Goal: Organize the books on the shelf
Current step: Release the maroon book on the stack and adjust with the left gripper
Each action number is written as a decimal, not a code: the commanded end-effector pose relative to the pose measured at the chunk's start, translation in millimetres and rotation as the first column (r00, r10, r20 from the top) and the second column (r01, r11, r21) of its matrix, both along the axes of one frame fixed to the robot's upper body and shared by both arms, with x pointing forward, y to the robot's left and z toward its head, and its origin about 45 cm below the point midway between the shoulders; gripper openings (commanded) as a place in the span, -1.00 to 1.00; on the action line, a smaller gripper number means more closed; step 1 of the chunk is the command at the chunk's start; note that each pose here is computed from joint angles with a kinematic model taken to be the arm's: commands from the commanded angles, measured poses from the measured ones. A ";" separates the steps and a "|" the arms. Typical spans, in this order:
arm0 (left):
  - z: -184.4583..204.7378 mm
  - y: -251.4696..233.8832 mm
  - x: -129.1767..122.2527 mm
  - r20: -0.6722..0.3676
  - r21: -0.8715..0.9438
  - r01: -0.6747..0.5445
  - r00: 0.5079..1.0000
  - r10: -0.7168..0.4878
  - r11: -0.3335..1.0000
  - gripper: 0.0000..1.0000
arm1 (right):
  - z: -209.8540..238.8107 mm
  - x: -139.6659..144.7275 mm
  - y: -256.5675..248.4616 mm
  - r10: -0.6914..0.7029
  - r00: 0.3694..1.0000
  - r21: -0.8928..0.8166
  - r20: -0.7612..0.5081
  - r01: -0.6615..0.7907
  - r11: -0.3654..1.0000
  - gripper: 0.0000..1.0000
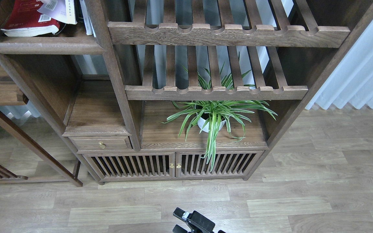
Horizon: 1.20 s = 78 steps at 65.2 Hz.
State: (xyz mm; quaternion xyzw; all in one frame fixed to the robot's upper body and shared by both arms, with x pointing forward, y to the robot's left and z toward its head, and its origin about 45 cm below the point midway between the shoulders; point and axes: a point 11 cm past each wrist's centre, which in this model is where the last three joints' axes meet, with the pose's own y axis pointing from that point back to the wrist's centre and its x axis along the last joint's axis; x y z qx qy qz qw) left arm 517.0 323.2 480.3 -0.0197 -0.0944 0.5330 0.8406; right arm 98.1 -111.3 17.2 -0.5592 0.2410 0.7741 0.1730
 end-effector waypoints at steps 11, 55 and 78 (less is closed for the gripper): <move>-18.2 5.4 -30.4 0.019 -0.061 0.071 0.997 -0.070 0.996 0.62 | 0.2 0.9 -0.1 -0.001 1.000 0.000 0.002 0.001 1.000 0.99; -103.3 -0.9 -79.6 -0.100 -0.203 0.144 0.981 -0.167 0.969 0.63 | 0.6 58.6 -14.2 -0.128 0.987 -0.075 0.093 0.135 0.988 0.99; -98.7 19.3 -84.4 -0.097 -0.213 0.102 0.987 -0.125 0.972 0.63 | 1.2 60.3 -14.7 -0.133 0.986 -0.074 0.096 0.141 0.987 0.99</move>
